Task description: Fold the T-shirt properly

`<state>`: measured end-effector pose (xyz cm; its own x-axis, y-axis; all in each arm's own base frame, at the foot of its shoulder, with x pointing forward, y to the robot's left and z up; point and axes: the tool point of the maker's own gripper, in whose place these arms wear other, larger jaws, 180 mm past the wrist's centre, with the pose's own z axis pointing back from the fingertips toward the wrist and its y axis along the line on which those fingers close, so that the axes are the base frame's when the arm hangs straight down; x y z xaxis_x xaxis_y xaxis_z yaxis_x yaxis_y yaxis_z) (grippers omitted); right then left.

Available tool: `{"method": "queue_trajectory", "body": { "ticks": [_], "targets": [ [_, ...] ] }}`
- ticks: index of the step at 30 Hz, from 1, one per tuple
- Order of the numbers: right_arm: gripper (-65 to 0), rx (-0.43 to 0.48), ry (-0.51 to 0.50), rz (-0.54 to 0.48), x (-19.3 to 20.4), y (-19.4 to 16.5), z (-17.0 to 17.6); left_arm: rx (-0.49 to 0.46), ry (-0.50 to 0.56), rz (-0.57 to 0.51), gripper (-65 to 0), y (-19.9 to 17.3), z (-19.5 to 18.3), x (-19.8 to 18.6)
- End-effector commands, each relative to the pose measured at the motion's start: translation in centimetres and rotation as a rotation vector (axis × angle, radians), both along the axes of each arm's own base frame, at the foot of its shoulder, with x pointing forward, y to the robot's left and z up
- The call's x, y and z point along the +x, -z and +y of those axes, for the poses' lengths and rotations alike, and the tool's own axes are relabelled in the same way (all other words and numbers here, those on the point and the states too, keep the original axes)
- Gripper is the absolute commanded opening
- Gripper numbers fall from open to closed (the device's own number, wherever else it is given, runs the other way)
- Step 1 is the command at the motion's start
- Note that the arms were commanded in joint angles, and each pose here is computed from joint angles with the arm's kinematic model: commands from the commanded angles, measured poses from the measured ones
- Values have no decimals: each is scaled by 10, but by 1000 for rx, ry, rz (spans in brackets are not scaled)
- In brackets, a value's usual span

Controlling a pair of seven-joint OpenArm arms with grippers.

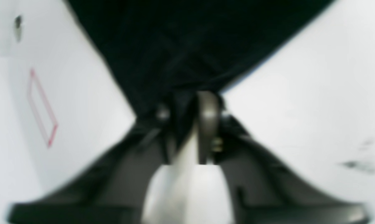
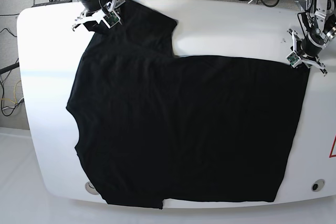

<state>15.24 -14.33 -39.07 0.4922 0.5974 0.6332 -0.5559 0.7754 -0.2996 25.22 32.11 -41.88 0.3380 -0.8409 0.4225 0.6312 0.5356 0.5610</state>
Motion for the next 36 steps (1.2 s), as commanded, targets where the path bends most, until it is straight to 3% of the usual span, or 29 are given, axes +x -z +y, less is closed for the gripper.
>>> {"method": "queue_trajectory", "body": {
  "ticks": [1,4,17,33,36],
  "targets": [
    [-319,10,-8,-25,3,-6,2,-2,21,10,-633,-2,1,-1],
    [-319,13,-3,-26,1,-6,2,-14,39,12,-640,-3,-2,-2],
    [-319,21,-6,-27,3,-6,5,12,12,-11,-468,-15,12,5],
    [-321,22,-6,-33,3,-8,6,45,-9,-40,-385,-30,18,12],
    [-320,21,-8,-43,6,-10,7,49,-28,-15,-320,-25,26,5]
  ]
}}
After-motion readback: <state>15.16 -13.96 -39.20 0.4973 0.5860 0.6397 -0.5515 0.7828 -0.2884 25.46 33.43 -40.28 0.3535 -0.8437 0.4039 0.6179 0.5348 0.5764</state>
